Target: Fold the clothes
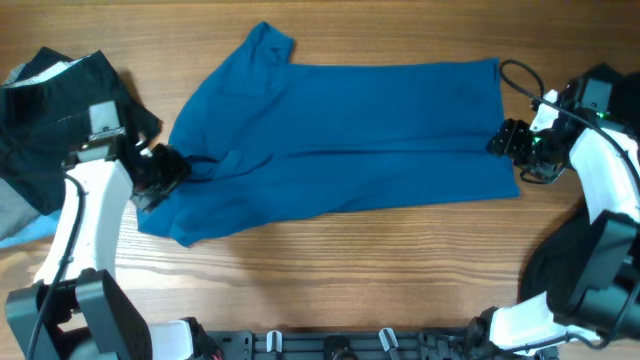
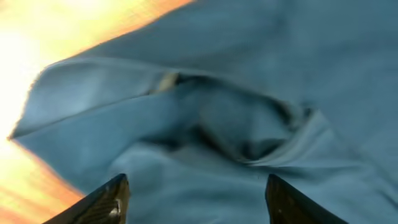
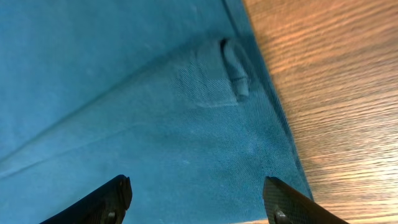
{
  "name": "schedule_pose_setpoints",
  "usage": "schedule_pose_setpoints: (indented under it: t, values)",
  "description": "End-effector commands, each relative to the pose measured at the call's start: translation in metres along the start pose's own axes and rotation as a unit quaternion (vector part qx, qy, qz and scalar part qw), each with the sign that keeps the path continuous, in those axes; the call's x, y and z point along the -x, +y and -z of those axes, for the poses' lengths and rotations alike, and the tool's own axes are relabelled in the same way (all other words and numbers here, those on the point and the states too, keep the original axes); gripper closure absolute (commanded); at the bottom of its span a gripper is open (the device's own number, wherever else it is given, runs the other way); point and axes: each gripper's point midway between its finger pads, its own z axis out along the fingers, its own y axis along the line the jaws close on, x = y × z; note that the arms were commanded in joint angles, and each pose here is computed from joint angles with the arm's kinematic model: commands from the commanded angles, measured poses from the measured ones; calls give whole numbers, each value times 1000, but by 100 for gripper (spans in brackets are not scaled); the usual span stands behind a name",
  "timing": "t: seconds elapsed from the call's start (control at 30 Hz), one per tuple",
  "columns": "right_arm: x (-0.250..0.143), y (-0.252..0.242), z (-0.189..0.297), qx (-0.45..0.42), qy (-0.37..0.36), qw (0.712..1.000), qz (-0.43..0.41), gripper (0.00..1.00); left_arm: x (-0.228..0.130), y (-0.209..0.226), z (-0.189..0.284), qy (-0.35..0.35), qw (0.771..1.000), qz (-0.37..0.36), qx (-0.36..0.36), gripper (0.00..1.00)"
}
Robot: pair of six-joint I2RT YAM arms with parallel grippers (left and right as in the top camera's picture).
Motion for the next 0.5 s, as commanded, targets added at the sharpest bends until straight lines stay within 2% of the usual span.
schedule_pose_setpoints:
  t: [0.0,0.27,0.47]
  values:
    - [-8,-2,-21,6,28,1000,-1,27,-10,-31,1,-1,998,-50,-33,28]
    - [1,-2,-47,22,25,999,-4,27,-15,-39,0,-1,997,-65,-35,23]
    - [20,12,-61,61,-6,998,5,27,-15,-38,0,0,997,-64,-35,17]
